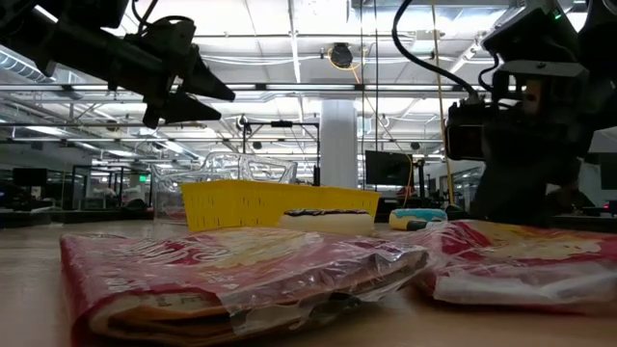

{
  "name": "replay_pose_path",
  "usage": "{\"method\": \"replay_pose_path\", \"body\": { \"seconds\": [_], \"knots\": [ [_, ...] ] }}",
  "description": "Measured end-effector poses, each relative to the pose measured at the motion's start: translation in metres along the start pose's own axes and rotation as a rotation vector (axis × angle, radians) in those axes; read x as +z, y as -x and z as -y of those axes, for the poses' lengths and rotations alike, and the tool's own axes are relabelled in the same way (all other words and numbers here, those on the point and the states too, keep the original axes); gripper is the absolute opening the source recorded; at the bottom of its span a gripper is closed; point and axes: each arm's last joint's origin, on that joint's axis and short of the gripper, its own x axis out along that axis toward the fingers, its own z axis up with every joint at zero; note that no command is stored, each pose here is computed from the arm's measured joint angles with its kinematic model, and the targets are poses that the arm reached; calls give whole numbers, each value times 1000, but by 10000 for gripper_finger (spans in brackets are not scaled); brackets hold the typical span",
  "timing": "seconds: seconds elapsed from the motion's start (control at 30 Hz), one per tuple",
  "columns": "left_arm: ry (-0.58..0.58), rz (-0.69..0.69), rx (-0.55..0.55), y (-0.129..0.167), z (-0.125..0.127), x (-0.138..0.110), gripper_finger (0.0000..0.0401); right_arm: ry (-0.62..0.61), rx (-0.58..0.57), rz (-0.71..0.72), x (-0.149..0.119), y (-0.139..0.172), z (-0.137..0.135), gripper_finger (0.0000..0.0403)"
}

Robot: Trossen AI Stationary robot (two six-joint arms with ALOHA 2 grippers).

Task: Pick & Place Food Item
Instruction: Put the right red popcorn bag into the transparent bin

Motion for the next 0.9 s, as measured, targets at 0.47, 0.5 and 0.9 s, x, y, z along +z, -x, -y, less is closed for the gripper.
{"method": "replay_pose_path", "body": {
  "seconds": [0.47, 0.5, 0.9],
  "knots": [
    [-2, -1, 1, 0, 0, 0, 271, 179, 75, -8, 1, 0, -4, 2],
    [-2, -1, 1, 0, 0, 0, 271, 192, 92, 5, 2, 0, -6, 1],
    [-3, -3, 1, 0, 0, 0, 271, 366, 204, 219, 19, 27, -33, 1]
  ]
}}
